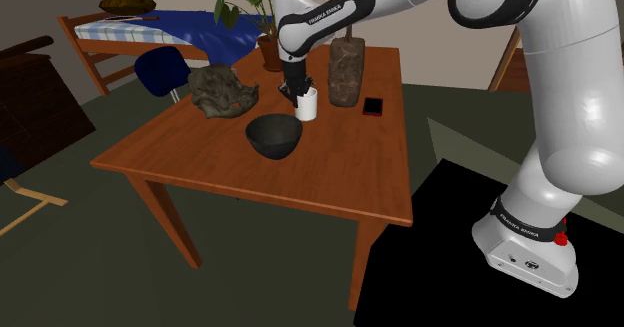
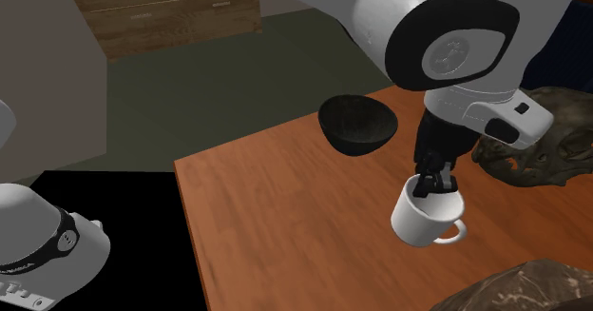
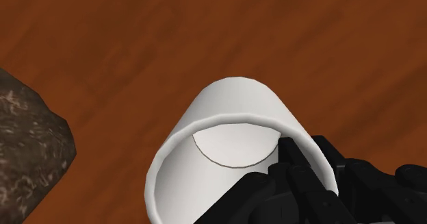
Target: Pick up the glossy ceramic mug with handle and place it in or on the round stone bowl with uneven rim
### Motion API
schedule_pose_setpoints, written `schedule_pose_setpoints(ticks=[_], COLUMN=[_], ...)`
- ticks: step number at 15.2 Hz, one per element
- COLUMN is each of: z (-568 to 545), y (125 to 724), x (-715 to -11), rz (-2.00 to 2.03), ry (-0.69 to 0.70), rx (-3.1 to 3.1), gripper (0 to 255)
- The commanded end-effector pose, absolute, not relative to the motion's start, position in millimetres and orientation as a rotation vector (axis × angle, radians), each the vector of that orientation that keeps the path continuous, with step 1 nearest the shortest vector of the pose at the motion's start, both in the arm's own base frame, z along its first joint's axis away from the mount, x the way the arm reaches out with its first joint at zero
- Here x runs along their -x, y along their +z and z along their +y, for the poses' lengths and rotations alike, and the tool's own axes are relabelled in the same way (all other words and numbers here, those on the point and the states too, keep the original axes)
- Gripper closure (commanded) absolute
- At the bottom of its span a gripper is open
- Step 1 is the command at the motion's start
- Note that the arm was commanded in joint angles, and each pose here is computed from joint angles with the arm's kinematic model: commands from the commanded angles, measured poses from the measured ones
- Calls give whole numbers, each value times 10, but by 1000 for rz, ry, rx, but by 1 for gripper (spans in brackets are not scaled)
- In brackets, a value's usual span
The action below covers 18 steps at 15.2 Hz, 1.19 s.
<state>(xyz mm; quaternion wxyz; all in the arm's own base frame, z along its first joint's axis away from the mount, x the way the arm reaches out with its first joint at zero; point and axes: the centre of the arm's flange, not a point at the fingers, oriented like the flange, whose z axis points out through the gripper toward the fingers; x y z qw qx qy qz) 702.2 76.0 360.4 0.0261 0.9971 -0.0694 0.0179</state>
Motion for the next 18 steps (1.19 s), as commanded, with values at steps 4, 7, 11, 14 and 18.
schedule_pose_setpoints(ticks=[4, 7, 11, 14, 18], z=[759, 759, 759, 759, 759], y=[3867, 4025, 4236, 4395, 4606], x=[-7022, -7022, -7022, -7022, -7022], rz=[-214, -214, -214, -214, -214], ry=[56, 56, 56, 56, 56], rx=[-3081, -3081, -3081, -3081, -3081], gripper=[255, 255, 255, 255, 255])
